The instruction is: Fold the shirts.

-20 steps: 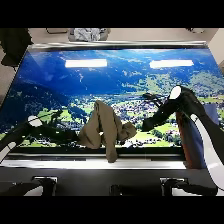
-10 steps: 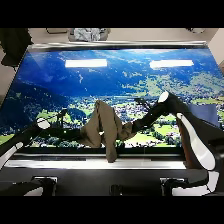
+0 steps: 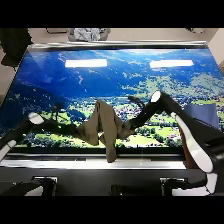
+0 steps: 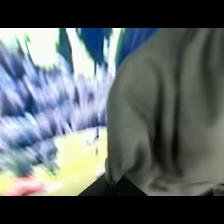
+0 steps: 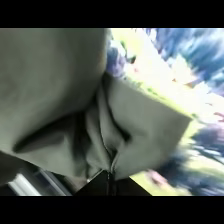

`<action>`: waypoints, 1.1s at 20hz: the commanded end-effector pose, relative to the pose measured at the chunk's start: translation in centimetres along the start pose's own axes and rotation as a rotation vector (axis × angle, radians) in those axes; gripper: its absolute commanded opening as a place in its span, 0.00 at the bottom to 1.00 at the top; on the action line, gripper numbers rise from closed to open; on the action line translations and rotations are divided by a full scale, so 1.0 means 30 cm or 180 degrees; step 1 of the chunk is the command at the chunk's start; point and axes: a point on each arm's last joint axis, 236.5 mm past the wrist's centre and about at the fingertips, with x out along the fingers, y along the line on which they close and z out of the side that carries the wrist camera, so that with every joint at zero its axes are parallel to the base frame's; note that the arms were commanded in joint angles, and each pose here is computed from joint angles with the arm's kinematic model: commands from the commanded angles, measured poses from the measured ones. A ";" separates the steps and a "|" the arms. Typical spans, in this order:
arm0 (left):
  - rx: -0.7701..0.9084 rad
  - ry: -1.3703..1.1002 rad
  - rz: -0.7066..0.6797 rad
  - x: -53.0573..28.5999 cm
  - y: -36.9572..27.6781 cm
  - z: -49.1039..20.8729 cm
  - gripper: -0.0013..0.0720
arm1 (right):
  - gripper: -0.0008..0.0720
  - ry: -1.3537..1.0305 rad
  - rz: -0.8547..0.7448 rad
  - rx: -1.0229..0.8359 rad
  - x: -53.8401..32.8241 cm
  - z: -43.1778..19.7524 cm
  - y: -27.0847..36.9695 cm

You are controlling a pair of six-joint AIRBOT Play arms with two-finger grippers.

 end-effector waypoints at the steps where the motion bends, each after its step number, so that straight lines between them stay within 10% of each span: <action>1: 0.0507 -0.0780 0.0407 -0.308 0.020 0.246 0.05 | 0.07 -0.0525 -0.0786 -0.0291 -0.309 0.091 -0.093; 9: 0.0779 -0.3959 0.0810 -1.638 -0.319 0.469 0.05 | 0.08 -0.3078 -0.3320 -0.0665 -1.593 -0.048 0.148; 22: 0.1010 -0.4397 0.0836 -1.796 -0.470 0.262 0.05 | 0.08 -0.2737 -0.3815 -0.0632 -1.637 -0.347 0.281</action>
